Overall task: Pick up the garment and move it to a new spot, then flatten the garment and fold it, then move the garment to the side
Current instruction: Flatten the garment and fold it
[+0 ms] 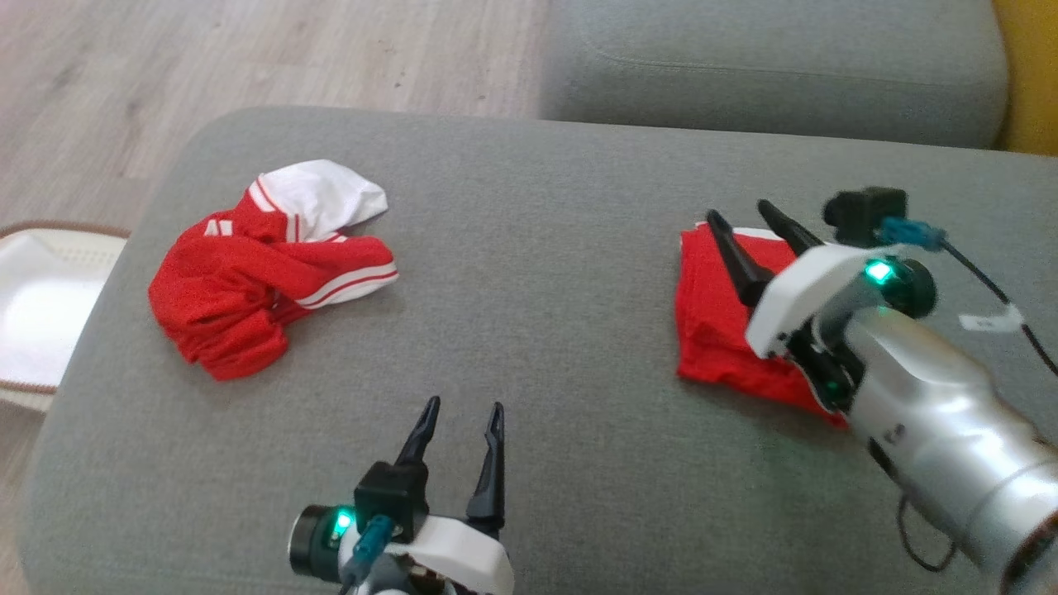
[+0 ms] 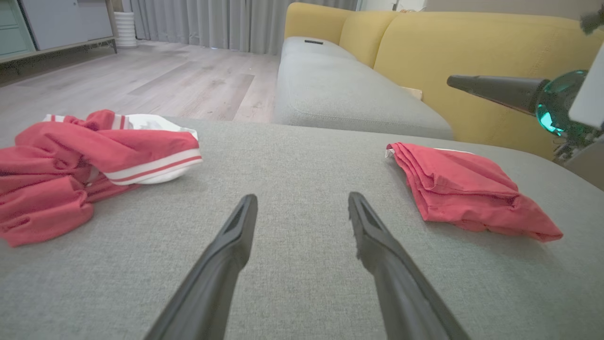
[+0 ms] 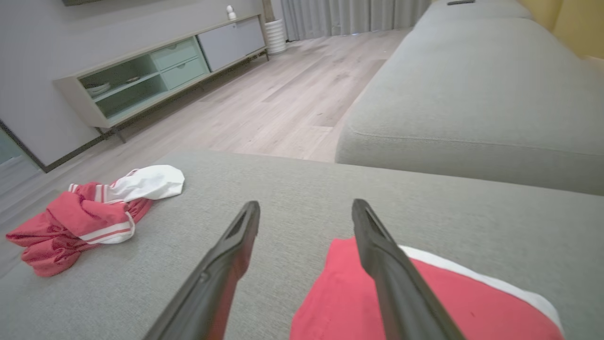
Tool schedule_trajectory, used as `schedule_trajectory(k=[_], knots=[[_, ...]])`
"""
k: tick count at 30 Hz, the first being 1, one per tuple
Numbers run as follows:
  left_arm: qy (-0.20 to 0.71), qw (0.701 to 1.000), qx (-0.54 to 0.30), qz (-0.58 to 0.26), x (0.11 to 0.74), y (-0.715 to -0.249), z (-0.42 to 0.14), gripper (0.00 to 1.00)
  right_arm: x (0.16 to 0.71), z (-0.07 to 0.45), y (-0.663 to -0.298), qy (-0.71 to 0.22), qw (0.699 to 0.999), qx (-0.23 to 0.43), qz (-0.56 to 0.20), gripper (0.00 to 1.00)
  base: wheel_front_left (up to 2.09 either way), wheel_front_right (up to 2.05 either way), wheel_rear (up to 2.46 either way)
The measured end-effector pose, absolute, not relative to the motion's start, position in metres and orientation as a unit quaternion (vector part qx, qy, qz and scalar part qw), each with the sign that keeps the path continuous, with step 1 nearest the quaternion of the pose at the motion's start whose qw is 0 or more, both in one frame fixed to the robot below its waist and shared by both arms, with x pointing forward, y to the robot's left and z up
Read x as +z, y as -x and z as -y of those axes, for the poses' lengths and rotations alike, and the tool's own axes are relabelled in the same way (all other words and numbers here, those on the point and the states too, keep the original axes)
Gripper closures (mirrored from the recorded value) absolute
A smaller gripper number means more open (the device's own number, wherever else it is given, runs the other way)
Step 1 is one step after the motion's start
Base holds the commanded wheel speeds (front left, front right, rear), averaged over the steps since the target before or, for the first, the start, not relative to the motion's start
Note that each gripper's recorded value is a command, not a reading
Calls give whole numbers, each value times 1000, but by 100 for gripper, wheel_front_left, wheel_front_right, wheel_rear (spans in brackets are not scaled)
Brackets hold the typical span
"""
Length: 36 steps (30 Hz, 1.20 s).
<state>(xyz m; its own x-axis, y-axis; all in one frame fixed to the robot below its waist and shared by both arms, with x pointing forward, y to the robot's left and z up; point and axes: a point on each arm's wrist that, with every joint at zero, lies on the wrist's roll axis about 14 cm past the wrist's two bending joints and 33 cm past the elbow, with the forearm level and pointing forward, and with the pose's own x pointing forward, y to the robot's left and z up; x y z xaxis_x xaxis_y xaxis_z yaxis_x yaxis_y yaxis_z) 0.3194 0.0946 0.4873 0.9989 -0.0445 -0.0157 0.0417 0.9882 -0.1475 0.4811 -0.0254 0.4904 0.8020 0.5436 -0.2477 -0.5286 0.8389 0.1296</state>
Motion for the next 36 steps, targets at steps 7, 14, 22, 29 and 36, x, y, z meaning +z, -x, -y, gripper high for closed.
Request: schedule_trajectory(k=[7, 14, 22, 29, 36], knots=[[78, 997, -10, -4, 491, -322, -101, 0, 490, 82, -472, -6, 961, 249, -120, 0, 0, 0, 0], [64, 998, 0, -9, 484, -322, -109, 0, 506, 128, -449, -25, 977, 203, -63, 0, 0, 0, 0], [57, 998, 6, 4, 490, -315, -118, 0, 489, 162, -391, -31, 990, 136, -32, 0, 0, 0, 0], [56, 998, 16, 9, 490, -299, -127, 0, 486, 150, -347, -53, 992, 114, -5, 0, 0, 0, 0], [41, 999, 9, 9, 487, -284, -128, 0, 478, 146, -322, -50, 993, 110, -9, 0, 0, 0, 0]])
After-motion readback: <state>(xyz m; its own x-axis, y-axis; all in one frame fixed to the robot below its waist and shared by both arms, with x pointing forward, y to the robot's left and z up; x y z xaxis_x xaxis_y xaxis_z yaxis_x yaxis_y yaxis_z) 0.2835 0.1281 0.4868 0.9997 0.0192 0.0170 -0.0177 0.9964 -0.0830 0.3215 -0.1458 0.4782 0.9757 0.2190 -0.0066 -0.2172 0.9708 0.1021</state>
